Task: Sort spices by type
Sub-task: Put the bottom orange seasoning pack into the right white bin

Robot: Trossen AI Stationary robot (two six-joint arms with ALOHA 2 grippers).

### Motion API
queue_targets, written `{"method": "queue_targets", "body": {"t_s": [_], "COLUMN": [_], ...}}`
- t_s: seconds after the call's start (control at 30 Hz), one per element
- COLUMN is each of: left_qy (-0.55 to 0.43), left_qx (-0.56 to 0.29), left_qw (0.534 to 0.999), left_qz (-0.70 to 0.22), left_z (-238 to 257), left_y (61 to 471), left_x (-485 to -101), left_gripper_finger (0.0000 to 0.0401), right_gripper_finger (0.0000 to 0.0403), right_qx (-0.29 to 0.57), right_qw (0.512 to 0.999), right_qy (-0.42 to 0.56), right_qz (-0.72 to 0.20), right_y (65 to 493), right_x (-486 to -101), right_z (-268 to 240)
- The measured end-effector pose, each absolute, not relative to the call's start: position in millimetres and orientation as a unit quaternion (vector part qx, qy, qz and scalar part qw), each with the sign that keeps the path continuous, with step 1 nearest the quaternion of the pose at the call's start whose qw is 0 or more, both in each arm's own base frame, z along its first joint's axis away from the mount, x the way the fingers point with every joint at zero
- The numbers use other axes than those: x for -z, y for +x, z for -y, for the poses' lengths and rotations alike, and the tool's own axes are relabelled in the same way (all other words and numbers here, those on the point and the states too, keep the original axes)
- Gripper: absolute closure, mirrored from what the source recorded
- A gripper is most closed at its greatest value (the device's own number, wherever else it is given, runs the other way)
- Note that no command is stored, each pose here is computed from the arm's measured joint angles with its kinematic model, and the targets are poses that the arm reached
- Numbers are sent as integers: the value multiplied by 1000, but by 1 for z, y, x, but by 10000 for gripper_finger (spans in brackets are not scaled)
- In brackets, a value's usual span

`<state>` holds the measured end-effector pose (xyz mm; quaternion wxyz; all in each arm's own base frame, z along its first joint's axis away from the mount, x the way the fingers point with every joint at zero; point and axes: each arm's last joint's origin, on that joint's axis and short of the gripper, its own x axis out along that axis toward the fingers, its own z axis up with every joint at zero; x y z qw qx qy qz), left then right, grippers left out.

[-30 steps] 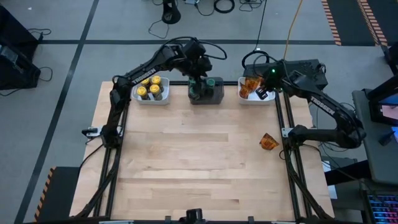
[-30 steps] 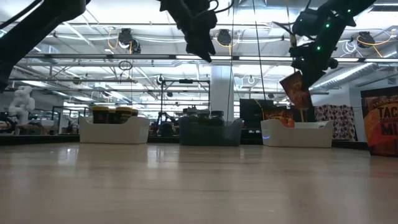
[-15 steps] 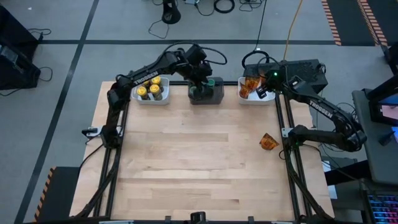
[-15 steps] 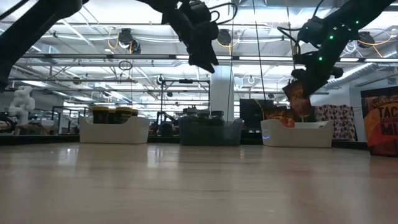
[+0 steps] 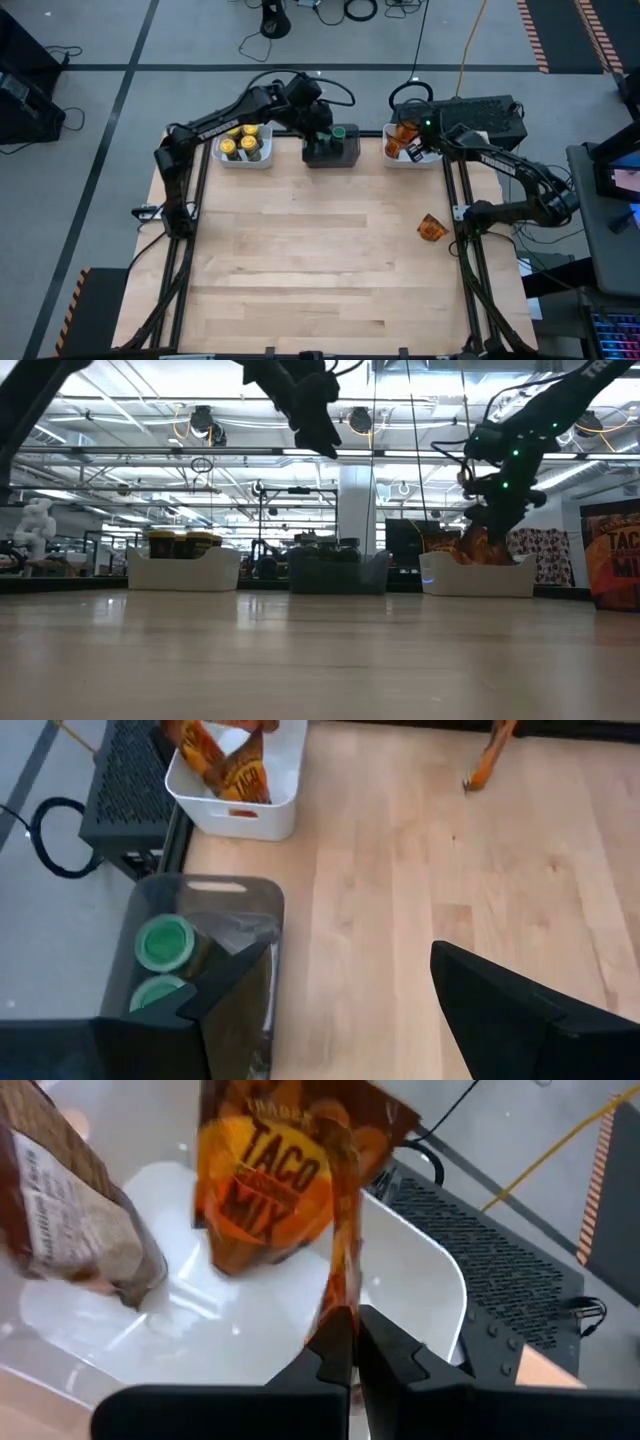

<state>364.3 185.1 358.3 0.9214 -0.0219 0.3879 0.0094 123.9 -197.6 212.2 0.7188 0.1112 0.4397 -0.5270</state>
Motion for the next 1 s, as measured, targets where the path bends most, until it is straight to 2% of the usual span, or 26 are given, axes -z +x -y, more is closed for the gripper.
{"method": "queue_targets", "body": {"t_s": [0.27,0.47,0.57,0.63,1.0], "left_qy": [-19,-16,-15,-14,-4], "left_qx": [-19,-24,-24,-26,-37], "left_qw": [932,933,934,933,938], "left_qz": [-361,-358,-357,-358,-345], "left_z": [-176,-175,-174,-175,-176], "left_y": [349,346,346,347,349], "left_x": [-358,-353,-353,-353,-355], "left_gripper_finger": [125,125,125,125,125], "right_gripper_finger": [402,403,403,403,403], "right_qx": [541,524,504,496,489], "right_qw": [713,715,735,747,744], "right_qy": [113,126,136,142,111], "right_qz": [-432,-444,-433,-421,-442], "right_y": [127,126,122,121,119], "right_x": [-209,-186,-176,-176,-179], "right_z": [202,211,213,213,211]}}
